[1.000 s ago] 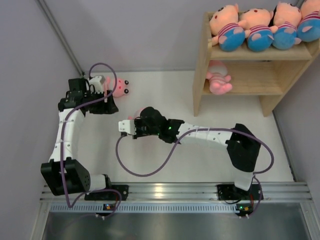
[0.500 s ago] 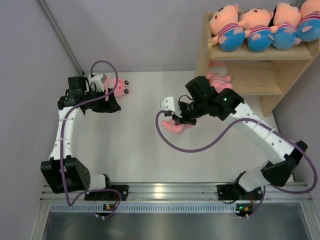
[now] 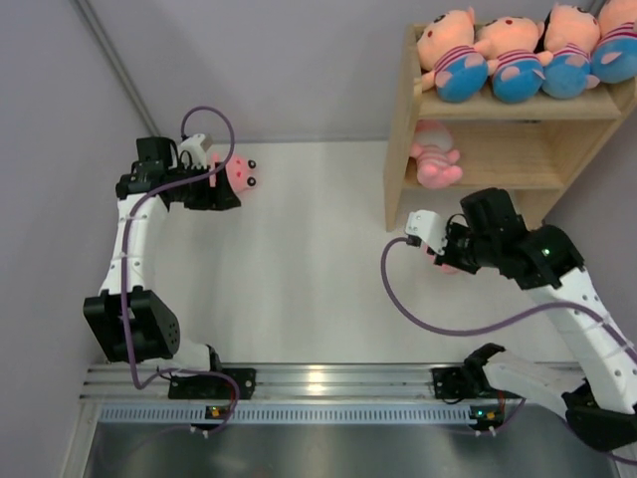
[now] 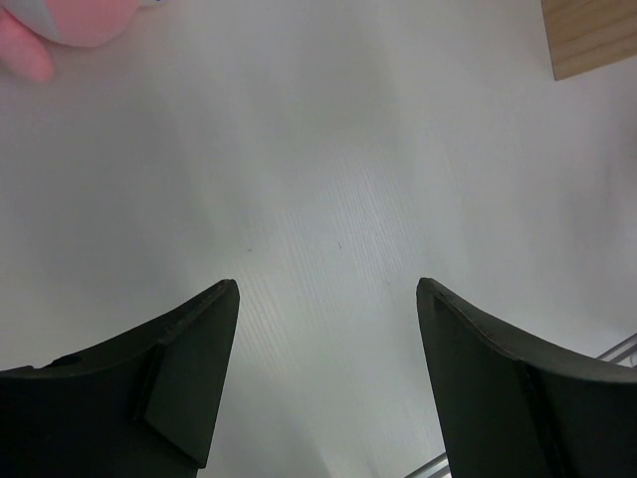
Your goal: Place and organize the stuffed toys onto the shelf
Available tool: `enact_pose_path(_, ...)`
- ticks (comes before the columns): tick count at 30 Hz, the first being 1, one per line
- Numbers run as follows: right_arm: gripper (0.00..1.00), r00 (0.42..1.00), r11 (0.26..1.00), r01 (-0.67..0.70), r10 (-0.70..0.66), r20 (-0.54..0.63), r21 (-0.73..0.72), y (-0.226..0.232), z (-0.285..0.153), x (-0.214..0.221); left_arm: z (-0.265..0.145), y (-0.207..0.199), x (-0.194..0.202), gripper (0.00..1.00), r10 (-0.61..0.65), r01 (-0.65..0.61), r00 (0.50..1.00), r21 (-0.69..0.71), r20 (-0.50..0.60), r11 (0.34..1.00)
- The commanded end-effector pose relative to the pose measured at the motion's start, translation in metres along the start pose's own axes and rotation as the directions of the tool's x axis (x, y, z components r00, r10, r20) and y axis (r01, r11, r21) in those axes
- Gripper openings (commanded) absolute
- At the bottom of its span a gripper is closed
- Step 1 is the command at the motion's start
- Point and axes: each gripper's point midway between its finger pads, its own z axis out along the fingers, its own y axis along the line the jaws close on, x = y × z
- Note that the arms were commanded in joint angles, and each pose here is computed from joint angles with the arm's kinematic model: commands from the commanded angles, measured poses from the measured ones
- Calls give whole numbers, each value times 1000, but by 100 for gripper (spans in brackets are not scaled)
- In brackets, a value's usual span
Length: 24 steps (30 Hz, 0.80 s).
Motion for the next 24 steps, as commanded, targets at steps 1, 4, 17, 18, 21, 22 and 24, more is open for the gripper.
enact_pose_path(1, 0, 999, 963, 26, -13, -50, 267, -41, -25, 16, 0, 0, -11, 77, 14, -14, 1000, 16, 15, 1000)
enact_pose_path(4, 0, 995, 908, 51, -11, -98, 416, -73, -43, 26, 3, 3, -4, 77, 13, -13, 1000, 11, -3, 1000)
enact_pose_path(17, 0, 912, 770, 226, -382, 148, 597, -152, -76, -27, 10, 5, 3, 77, 11, -10, 1000, 27, -30, 1000)
enact_pose_path(18, 0, 911, 786, 211, -373, 174, 581, -158, -75, -24, 10, 4, 2, 77, 12, -12, 1000, 31, -28, 999)
enact_pose_path(21, 0, 922, 787, 157, -333, 197, 597, -187, -83, 0, 11, 4, 1, 77, -1, 2, 999, 32, -33, 1000)
enact_pose_path(22, 0, 916, 780, 167, -350, 198, 603, -191, -81, 0, 11, 5, 1, 77, -1, 2, 999, 27, -34, 1000)
enact_pose_path(24, 0, 890, 756, 189, -402, 217, 627, -197, -79, -8, 12, 8, -2, 77, -6, 6, 1000, 16, -31, 1000)
